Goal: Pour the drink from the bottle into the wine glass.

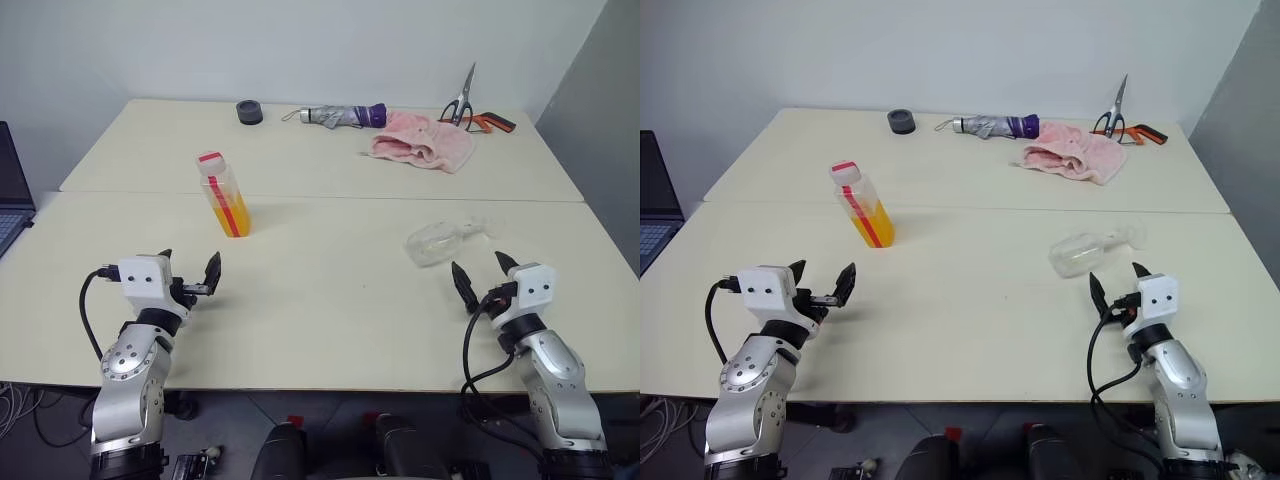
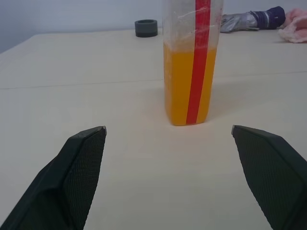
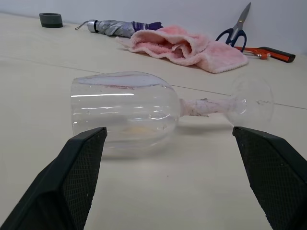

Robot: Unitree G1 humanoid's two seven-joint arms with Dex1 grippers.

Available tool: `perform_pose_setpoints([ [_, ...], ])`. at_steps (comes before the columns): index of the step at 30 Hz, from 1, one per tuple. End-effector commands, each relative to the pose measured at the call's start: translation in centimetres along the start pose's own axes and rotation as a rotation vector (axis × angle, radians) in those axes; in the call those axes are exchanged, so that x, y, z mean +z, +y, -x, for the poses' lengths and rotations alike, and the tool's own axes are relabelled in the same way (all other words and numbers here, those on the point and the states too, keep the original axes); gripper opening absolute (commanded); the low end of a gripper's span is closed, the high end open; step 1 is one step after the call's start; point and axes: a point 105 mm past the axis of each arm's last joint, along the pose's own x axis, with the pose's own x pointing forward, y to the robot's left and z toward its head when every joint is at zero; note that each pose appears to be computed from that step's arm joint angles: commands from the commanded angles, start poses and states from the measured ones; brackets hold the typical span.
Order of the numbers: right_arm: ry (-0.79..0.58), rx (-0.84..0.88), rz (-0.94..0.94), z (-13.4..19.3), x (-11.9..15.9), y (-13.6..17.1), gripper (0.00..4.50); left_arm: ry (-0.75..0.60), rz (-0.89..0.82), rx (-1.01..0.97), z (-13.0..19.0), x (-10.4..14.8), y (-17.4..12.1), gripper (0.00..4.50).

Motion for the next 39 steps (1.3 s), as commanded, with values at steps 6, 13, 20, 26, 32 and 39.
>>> perform_pose_setpoints([
  [6,-0.045,-0.015,0.019,0.1,0.8,-0.6,4.5,-0.056,-0.033,-0.017,0.1,1.3,-0.3,4.48],
  [13,-0.049,-0.002,0.019,0.0,0.9,-0.2,4.5,-0.084,-0.041,-0.014,0.1,1.7,-0.2,4.48],
  [20,-0.07,0.022,0.033,-0.3,1.6,0.3,4.5,-0.093,-0.027,-0.035,-0.1,2.0,0.2,4.48],
  [26,-0.092,0.137,0.046,-0.4,3.0,1.5,4.5,-0.089,-0.015,0.001,-0.3,1.9,1.0,4.48],
  [32,-0.102,0.371,-0.006,-1.0,6.4,4.2,4.5,-0.07,0.023,0.053,-1.2,2.2,1.4,4.48],
  [39,-0.046,0.665,-0.02,-0.3,8.0,8.8,4.5,-0.063,0.031,0.021,-2.9,4.1,0.7,4.48],
])
